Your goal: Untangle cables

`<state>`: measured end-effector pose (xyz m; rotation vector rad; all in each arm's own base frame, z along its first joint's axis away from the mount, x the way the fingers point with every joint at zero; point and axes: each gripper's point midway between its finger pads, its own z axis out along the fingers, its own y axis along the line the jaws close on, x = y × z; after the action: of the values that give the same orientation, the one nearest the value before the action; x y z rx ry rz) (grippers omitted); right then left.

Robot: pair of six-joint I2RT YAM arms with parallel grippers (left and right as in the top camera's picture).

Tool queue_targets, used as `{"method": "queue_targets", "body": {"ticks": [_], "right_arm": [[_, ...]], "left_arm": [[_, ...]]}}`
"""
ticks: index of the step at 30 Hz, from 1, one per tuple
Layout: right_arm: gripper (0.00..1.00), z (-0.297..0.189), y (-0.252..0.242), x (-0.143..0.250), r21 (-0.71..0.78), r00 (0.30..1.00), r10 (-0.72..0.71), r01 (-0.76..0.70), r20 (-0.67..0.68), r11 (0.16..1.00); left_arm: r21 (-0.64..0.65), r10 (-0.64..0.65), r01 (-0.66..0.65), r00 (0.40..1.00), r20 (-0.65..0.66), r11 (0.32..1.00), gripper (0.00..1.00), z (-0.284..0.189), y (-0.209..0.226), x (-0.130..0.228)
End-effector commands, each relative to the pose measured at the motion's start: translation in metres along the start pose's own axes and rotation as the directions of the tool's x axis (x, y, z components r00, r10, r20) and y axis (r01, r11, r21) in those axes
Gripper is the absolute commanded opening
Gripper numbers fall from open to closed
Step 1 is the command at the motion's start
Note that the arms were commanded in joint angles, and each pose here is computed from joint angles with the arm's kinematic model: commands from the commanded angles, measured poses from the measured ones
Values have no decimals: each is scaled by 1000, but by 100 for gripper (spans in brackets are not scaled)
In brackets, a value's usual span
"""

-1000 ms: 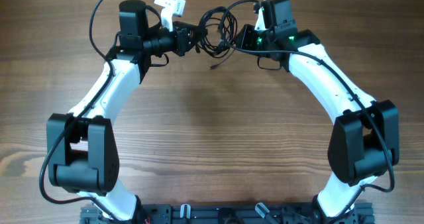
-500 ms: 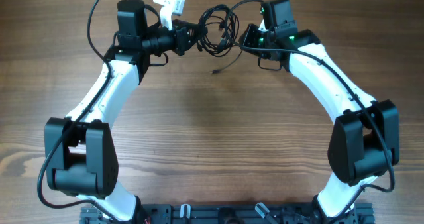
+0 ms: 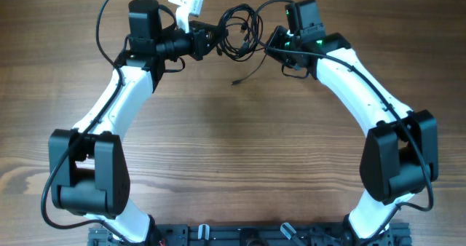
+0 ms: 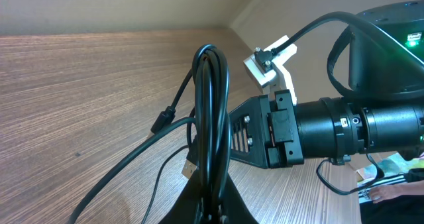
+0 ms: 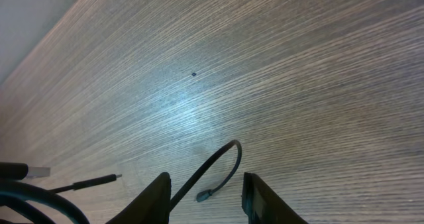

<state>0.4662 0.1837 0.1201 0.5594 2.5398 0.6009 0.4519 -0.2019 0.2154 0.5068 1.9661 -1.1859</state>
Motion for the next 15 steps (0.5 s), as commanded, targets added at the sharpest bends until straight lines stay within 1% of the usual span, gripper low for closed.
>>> {"method": "queue_targets", "body": {"ticks": [1, 5, 7, 15], "right_arm": [[38, 3, 3, 2, 18, 999, -23, 23, 25, 1000], [41, 3, 5, 7, 23, 995, -102, 101, 17, 995], [42, 3, 0, 9, 41, 995, -99, 99, 8, 994], [43, 1, -25, 14, 156, 975, -218, 220, -29, 963]], "left_arm": [[36, 36, -36, 999, 22, 999, 4, -5, -19, -13], [36, 36, -37, 999, 23, 999, 4, -5, -19, -13], [35, 37, -38, 999, 23, 999, 4, -5, -19, -14], [35, 40, -41, 999, 23, 999, 4, -5, -19, -14]]}}
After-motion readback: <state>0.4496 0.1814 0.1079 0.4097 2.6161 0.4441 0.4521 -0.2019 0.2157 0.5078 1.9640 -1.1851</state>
